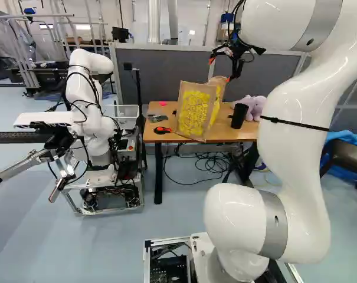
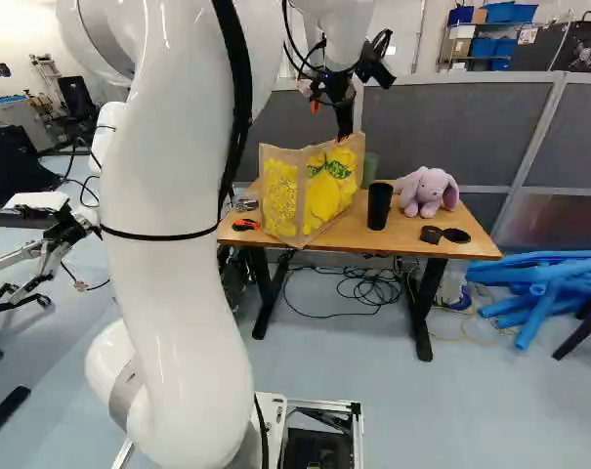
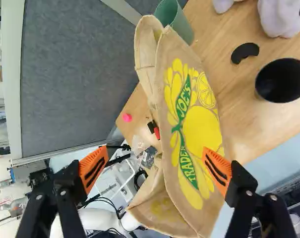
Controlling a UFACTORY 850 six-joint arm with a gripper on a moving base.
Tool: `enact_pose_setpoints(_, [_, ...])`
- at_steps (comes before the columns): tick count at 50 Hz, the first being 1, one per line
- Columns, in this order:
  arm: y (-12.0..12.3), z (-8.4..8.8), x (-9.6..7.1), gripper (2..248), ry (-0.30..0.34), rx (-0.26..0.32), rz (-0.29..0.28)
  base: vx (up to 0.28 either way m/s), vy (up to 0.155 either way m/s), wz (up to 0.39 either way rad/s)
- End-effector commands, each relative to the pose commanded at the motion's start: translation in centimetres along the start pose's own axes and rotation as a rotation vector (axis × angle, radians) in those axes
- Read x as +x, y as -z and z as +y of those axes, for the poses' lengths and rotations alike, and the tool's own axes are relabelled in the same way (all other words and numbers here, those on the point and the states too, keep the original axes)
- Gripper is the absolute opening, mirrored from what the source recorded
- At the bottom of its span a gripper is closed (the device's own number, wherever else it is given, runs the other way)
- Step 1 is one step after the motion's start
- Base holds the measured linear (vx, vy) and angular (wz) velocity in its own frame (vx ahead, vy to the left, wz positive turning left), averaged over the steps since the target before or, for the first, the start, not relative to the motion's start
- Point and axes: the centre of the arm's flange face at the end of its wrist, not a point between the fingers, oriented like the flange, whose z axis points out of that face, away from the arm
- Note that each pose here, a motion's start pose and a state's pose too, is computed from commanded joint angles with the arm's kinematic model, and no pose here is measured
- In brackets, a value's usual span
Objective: Pick up the bag on the ground and place it on the table
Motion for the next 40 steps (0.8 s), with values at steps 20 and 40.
enact_pose_setpoints(20, [0.00,0.00,0.00,247,0.000,0.000,0.000,-0.038,-0.023,0.053])
enact_pose_setpoints(40, [0.00,0.00,0.00,247,0.000,0.000,0.000,-0.074,-0.039,0.015])
